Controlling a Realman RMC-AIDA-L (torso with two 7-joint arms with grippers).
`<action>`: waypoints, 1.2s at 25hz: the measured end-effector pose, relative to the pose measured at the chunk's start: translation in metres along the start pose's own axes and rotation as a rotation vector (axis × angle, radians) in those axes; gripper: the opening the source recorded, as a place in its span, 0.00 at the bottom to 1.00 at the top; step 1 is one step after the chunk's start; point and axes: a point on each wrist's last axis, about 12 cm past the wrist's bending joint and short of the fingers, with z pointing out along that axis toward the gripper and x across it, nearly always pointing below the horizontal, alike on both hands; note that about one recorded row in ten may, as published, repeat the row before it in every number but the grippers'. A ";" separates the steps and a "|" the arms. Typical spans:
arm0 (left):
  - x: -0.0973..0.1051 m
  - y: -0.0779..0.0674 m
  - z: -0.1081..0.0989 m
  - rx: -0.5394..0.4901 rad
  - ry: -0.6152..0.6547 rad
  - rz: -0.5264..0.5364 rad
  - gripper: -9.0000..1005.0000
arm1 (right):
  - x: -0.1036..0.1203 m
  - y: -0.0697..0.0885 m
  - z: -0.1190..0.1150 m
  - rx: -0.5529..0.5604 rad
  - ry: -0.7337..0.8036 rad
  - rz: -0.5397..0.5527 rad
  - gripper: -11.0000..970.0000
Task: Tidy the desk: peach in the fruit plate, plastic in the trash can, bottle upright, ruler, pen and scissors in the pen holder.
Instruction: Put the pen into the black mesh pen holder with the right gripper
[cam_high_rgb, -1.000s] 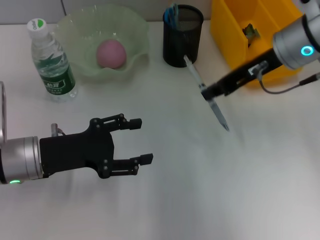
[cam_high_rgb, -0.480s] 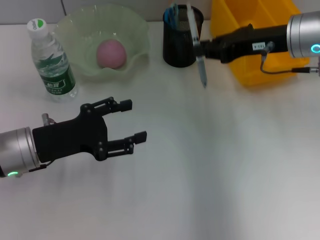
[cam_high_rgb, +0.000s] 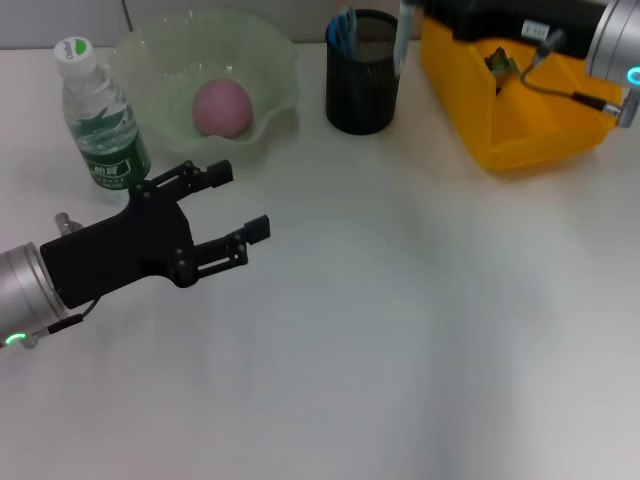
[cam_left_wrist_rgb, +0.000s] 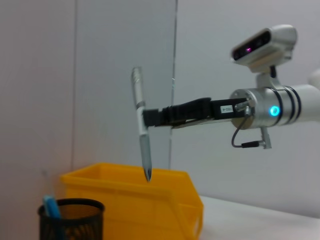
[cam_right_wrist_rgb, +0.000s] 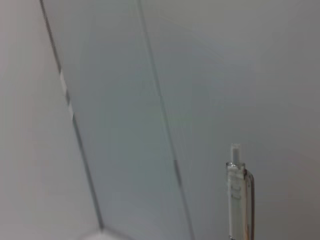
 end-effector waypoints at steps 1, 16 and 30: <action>0.000 0.000 -0.001 -0.007 -0.005 -0.001 0.80 | 0.000 0.000 0.000 0.000 0.000 0.000 0.14; 0.004 -0.001 -0.004 -0.054 -0.026 -0.031 0.80 | 0.012 -0.014 0.016 0.162 -0.114 -0.013 0.14; 0.004 -0.002 -0.003 -0.045 -0.021 -0.029 0.80 | 0.020 -0.010 0.053 0.211 -0.016 -0.089 0.14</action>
